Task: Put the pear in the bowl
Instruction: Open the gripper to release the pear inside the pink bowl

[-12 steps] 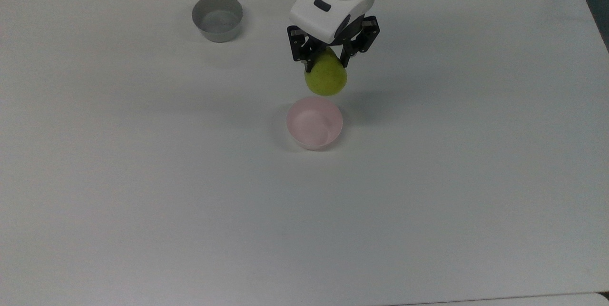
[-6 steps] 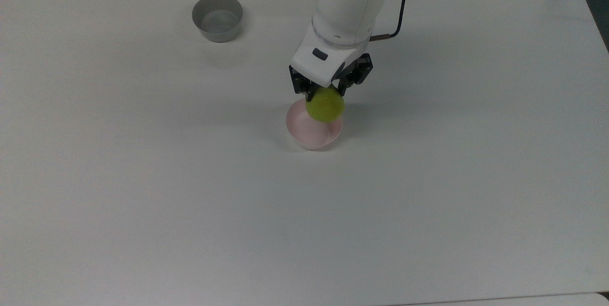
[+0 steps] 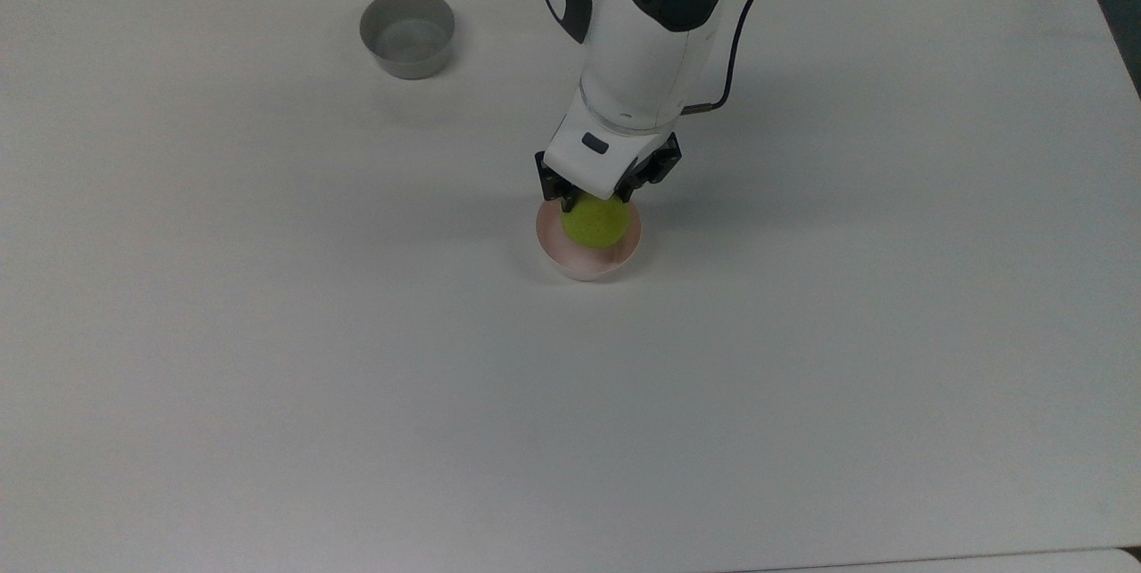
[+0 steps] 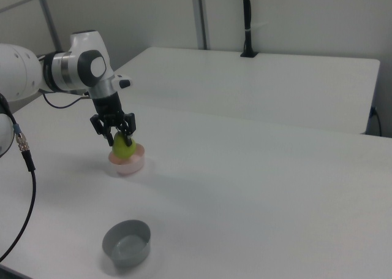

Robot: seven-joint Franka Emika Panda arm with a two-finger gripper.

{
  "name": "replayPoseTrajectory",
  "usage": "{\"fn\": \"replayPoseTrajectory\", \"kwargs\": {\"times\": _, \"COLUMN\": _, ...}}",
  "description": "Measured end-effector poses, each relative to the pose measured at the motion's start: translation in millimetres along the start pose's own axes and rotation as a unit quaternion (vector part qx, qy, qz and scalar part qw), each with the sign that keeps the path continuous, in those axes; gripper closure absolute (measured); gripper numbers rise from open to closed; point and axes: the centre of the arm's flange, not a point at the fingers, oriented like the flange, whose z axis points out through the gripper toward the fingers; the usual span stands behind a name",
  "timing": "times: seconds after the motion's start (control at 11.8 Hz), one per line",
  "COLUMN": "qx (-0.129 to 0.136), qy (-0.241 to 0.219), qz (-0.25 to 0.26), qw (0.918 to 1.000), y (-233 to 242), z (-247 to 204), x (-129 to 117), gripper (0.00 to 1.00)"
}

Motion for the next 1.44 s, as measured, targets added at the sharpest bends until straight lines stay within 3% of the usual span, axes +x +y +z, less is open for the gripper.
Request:
{"fn": "replayPoseTrajectory", "kwargs": {"times": 0.85, "qx": -0.012, "qy": -0.002, "qz": 0.001, "qw": 0.9999, "y": 4.9, "z": 32.8, "x": 2.0, "gripper": 0.37}}
{"fn": "replayPoseTrajectory", "kwargs": {"times": 1.02, "qx": -0.012, "qy": -0.002, "qz": 0.002, "qw": 0.9999, "y": 5.0, "z": 32.8, "x": 2.0, "gripper": 0.31}}
{"fn": "replayPoseTrajectory", "kwargs": {"times": 1.19, "qx": -0.012, "qy": -0.002, "qz": 0.002, "qw": 0.9999, "y": 4.9, "z": 32.8, "x": 2.0, "gripper": 0.13}}
{"fn": "replayPoseTrajectory", "kwargs": {"times": 1.44, "qx": -0.012, "qy": -0.001, "qz": 0.002, "qw": 0.9999, "y": 5.1, "z": 32.1, "x": 2.1, "gripper": 0.1}}
